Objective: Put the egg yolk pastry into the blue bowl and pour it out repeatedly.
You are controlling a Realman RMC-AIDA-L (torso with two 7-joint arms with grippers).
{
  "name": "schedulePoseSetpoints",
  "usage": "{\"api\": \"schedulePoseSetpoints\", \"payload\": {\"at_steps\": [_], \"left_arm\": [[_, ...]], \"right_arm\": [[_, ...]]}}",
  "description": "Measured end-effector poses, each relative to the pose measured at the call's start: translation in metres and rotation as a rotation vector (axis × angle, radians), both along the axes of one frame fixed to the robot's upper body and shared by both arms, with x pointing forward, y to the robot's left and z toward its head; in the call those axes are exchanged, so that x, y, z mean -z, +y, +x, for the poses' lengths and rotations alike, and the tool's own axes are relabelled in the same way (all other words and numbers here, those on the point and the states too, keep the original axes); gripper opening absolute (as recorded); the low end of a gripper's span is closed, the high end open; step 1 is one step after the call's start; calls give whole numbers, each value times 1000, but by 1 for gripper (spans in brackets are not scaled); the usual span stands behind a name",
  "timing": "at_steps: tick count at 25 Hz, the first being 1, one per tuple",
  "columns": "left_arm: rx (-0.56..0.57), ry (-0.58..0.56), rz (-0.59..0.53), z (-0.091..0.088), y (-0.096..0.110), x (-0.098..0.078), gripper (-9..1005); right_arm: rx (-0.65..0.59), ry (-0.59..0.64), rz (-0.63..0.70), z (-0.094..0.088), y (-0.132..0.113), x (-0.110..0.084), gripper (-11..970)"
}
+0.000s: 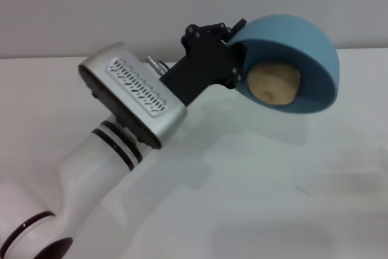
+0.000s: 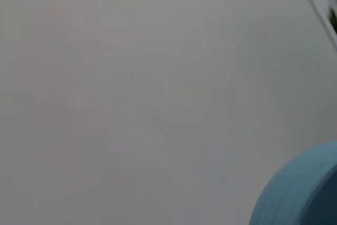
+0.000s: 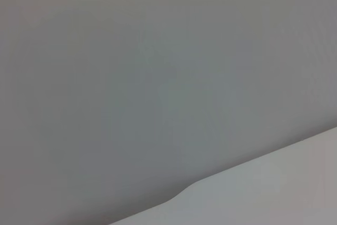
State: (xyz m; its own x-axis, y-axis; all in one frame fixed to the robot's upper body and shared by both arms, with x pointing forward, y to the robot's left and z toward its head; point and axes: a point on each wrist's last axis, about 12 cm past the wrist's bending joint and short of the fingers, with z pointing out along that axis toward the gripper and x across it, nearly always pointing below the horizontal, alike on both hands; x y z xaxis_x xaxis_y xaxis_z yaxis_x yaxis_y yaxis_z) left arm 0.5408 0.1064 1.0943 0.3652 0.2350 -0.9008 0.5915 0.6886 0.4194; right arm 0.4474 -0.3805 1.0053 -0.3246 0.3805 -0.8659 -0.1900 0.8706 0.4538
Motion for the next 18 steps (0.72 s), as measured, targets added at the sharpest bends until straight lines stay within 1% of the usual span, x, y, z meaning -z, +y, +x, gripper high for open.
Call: {"api": "schedulePoseSetpoints", "payload": {"at_steps": [1, 3, 8, 12, 18], "left_arm": [[-2, 0, -7, 0, 0, 0, 10], [-22, -6, -80, -3, 4, -1, 10], [-55, -25, -191, -7, 10, -3, 11], [-65, -78, -213, -19, 8, -2, 11], [-78, -91, -222, -22, 4, -2, 11]], "right_arm": [[0, 0, 0, 0, 0, 0, 408], [0, 0, 0, 0, 0, 0, 408], [6, -2, 12, 0, 1, 1, 407], [17, -6, 16, -1, 0, 0, 408], [18, -11, 20, -1, 0, 0, 407]]}}
